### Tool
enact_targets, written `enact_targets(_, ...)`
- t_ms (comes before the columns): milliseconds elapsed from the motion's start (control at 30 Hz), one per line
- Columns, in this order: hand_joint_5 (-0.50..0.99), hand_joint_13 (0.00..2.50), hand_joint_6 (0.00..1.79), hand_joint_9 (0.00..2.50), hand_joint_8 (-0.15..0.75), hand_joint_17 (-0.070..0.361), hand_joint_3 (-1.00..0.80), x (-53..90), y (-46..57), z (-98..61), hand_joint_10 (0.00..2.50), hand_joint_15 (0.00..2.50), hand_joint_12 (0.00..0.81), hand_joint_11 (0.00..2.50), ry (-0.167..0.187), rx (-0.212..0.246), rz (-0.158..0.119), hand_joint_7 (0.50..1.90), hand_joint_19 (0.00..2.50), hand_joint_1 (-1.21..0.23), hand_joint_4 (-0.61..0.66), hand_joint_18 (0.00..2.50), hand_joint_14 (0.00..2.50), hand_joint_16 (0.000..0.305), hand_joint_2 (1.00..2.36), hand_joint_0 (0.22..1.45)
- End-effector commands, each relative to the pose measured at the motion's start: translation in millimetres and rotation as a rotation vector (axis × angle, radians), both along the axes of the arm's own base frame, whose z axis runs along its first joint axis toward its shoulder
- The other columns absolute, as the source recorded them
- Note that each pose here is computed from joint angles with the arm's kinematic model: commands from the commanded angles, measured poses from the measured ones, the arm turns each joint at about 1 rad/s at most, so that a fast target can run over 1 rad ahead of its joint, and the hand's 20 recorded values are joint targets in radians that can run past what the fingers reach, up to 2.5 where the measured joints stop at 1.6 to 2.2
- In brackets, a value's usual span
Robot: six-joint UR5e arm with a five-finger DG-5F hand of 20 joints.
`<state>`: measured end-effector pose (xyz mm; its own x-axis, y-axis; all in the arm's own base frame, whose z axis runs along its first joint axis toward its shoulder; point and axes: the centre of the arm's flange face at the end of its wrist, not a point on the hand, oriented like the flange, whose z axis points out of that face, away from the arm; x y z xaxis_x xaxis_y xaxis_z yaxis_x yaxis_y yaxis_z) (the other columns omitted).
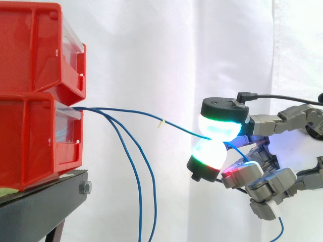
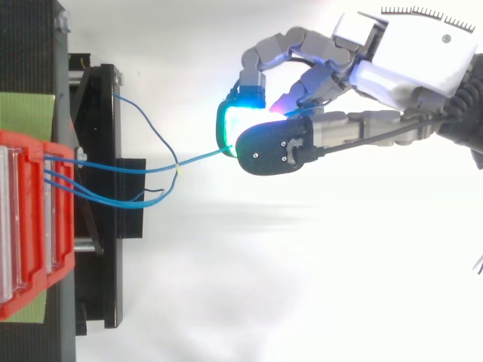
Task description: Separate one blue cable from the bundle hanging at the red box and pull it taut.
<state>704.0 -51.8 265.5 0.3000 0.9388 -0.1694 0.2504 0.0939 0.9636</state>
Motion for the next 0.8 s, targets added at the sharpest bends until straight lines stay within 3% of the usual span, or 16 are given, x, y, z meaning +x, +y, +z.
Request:
enact_targets(0, -0.2, 0.85, 0.94, 0.98, 0.179, 0.088, -0.33, 0.0, 0.0, 0.1, 0.27, 1.44, 0.307, 1.67, 0.0, 0.0, 0.0, 1.3, 1.25, -0.77, -0.3, 0.78, 1.11, 0.039, 1.01, 0.76)
enact_targets(767, -0.2, 0.85, 0.94, 0.99, 0.179, 0.089, -0.33, 0.0, 0.0, 0.1, 0.27, 1.45, 0.307, 1.66, 0.0, 0.0, 0.0, 1.3, 1.25, -0.77, -0.29, 0.77, 1.1, 0.039, 1.01, 0.76)
